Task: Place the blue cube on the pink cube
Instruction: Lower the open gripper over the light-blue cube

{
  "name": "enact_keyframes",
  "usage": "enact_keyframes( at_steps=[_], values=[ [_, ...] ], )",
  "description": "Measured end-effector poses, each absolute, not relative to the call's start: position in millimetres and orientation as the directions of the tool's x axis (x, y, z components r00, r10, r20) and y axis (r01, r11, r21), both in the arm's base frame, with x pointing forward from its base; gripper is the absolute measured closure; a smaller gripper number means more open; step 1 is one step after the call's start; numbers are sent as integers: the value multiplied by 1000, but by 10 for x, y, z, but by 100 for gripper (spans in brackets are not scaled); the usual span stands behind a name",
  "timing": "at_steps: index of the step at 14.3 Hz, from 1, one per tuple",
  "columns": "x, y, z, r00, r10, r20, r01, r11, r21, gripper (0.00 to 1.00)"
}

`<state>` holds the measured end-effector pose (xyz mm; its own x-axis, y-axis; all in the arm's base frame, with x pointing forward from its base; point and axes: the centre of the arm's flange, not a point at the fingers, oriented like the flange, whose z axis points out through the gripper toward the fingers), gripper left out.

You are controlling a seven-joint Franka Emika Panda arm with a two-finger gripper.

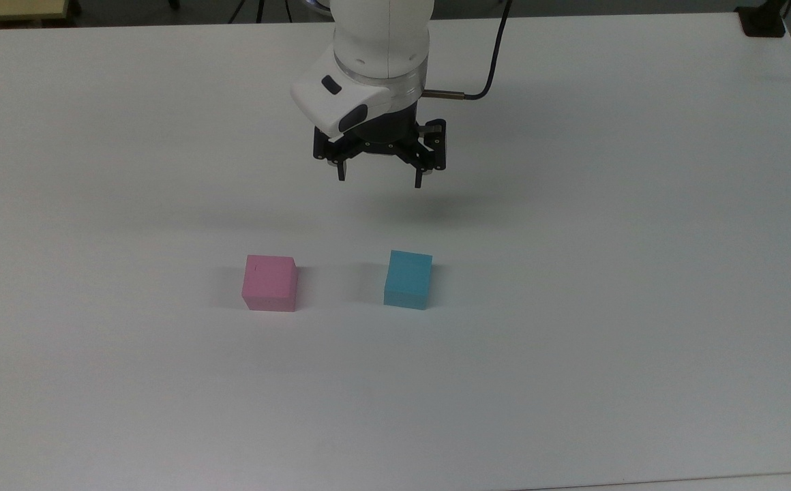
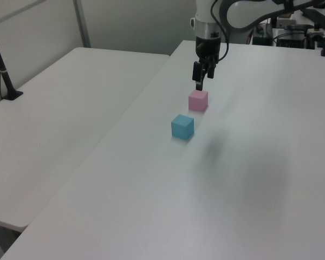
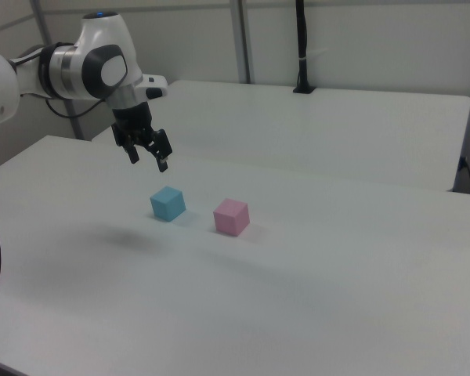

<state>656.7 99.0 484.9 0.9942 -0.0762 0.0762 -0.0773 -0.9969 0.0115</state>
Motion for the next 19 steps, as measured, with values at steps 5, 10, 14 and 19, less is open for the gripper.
enact_keyframes(
  at_steps=[5,10,14,19],
  values=[
    [6592,1002,4708,995,-74,63,-75,-997,14,0],
    [6604,1004,4679,995,-73,63,-74,-997,14,0],
    [6613,1005,4665,995,-73,65,-74,-997,14,0],
    [6782,1037,4397,990,-71,122,-71,-997,-1,0]
  ],
)
